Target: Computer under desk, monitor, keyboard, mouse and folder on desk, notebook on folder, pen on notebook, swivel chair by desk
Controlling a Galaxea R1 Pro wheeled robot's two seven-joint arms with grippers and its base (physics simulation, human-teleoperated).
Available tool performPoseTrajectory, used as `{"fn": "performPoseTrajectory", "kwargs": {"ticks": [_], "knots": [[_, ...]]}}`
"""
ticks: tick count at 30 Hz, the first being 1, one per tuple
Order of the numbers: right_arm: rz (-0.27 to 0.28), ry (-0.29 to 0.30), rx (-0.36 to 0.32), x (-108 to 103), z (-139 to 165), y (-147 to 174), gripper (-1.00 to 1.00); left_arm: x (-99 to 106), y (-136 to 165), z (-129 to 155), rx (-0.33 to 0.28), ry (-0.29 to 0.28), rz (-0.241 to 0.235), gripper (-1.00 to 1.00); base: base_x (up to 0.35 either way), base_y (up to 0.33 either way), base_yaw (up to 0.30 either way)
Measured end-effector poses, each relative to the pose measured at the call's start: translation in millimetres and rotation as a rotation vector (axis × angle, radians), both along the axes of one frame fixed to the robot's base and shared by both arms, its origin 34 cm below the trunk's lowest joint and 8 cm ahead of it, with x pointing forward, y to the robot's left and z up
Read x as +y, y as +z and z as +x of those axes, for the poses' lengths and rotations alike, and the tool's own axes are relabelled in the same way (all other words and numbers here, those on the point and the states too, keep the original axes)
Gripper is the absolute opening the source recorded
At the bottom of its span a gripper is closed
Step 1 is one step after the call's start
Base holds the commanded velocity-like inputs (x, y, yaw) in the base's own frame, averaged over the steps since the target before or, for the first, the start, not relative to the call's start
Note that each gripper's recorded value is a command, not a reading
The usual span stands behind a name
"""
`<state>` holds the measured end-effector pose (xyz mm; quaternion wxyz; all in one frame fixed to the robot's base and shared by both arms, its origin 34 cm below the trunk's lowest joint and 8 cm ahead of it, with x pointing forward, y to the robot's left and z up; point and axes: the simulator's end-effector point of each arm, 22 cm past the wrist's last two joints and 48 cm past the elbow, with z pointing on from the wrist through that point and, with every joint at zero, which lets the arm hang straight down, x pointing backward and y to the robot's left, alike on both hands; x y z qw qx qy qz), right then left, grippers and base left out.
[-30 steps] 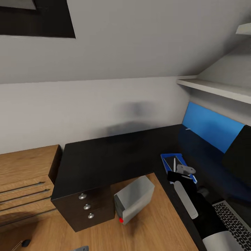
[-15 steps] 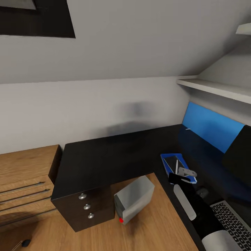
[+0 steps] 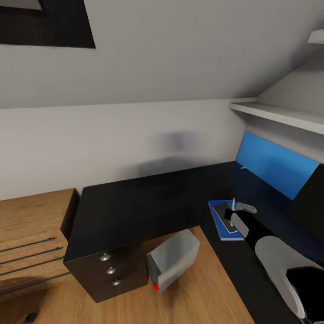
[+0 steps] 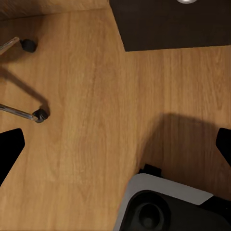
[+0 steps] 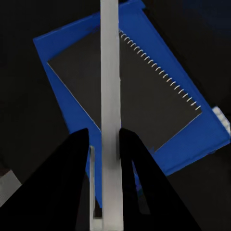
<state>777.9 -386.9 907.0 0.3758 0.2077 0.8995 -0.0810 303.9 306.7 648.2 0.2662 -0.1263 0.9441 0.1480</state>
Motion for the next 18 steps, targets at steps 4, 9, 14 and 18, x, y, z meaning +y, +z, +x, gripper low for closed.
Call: {"fn": "performPoseTrajectory", "kwargs": {"ticks": [4,9,14,18], "knots": [[0.028,0.024,0.009,6.0,-4.2,-12.3,-1.00,-0.6,-0.1,0.1,0.001,-0.002,-0.001,1.00,0.280,0.000,0.000],[0.042,0.030,0.020,5.4,-12.2,-26.7,-1.00,-0.8,-0.3,0.1,0.002,-0.003,-0.001,1.00,0.111,0.000,0.000],[0.043,0.028,0.022,3.3,-14.4,-29.7,-1.00,-0.9,-0.3,0.3,0.001,-0.003,-0.001,1.00,0.024,0.000,0.000],[0.044,0.027,0.023,2.5,-15.1,-30.5,-1.00,-0.1,-0.3,0.2,0.001,-0.002,0.000,1.00,0.006,0.000,0.000]]}}
